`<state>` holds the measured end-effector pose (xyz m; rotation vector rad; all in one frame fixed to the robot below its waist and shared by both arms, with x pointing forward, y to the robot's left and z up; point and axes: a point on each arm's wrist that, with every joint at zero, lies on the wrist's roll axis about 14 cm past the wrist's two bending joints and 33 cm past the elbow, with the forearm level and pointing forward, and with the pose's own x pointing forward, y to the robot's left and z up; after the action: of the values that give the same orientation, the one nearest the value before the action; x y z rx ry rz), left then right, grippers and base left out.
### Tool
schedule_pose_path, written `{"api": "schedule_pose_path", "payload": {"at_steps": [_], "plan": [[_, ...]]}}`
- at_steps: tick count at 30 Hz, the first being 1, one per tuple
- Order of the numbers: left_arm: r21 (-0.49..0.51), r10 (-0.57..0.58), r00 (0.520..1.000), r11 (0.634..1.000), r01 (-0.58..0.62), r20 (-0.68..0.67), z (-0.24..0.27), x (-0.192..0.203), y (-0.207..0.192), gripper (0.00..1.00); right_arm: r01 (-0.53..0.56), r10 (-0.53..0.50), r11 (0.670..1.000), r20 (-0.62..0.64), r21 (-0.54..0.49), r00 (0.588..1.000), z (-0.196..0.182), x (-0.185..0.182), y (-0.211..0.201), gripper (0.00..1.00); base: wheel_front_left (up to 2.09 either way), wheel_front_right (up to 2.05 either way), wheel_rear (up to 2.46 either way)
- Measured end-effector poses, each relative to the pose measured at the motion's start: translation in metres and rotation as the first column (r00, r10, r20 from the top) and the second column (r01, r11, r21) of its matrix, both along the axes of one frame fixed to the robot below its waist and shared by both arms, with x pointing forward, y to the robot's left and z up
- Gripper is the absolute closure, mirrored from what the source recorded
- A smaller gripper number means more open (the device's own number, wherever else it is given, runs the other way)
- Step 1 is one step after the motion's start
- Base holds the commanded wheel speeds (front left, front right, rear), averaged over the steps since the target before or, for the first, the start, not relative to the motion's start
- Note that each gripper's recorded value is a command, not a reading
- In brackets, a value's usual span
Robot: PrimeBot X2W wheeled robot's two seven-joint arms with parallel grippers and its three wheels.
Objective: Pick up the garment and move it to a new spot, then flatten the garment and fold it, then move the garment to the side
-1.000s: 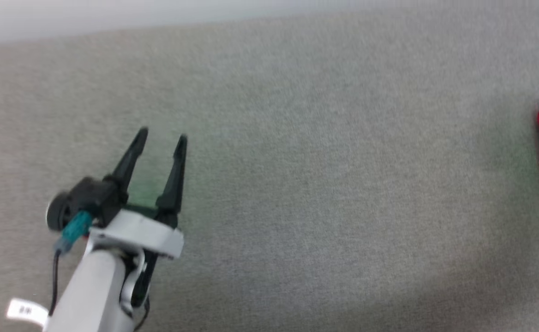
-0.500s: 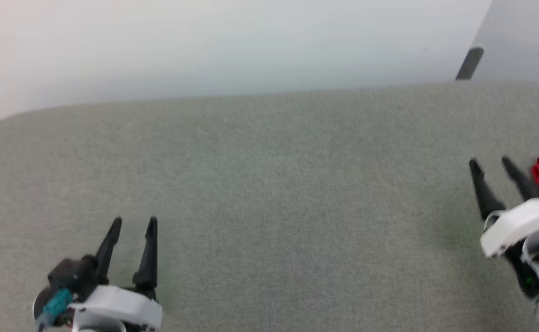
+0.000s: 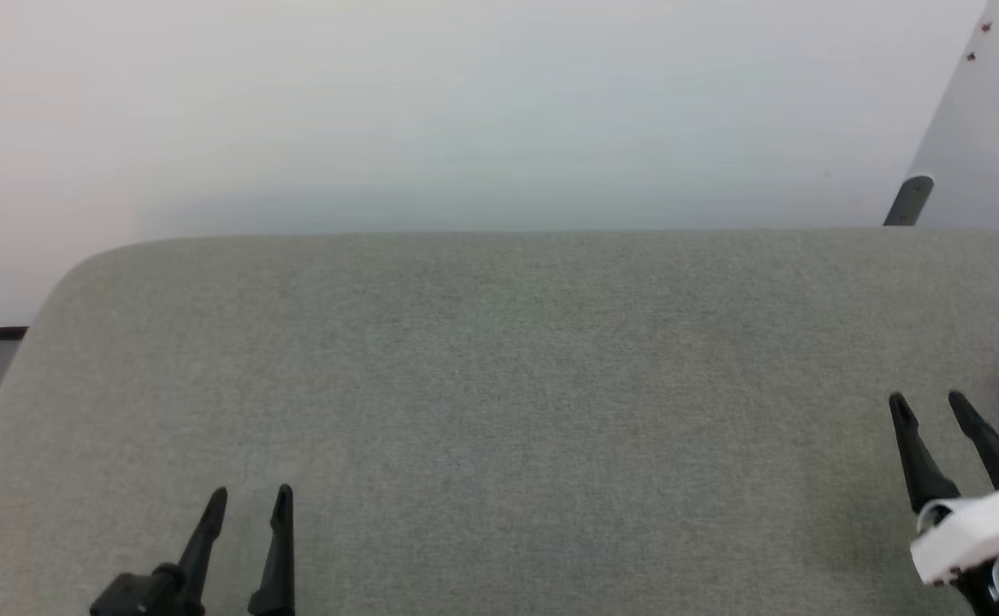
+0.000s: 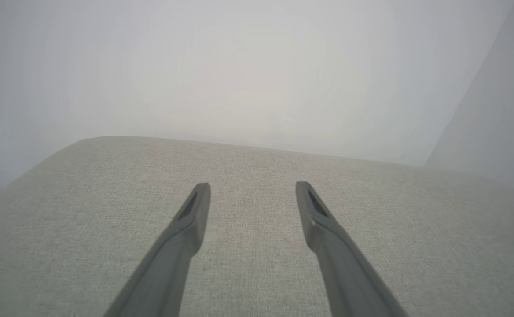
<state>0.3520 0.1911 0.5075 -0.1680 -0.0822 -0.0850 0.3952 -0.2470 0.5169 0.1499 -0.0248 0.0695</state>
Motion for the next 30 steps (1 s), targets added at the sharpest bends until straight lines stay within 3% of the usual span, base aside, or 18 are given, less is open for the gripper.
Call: {"api": "schedule_pose_path", "payload": {"at_steps": [15,30], "plan": [[0.006,0.026,1.0,1.0,-0.026,0.016,0.004,-0.024,0.006,0.0,0.07,-0.071,0.996,0.013,0.06,0.997,-0.004,-0.044,-0.002,0.0,0.0,0.0,0.0],[-0.012,0.016,1.0,1.0,-0.016,0.017,0.004,-0.025,0.001,0.0,0.088,-0.089,0.995,0.027,0.055,0.996,0.009,-0.058,0.004,0.0,0.0,0.0,0.0]]}}
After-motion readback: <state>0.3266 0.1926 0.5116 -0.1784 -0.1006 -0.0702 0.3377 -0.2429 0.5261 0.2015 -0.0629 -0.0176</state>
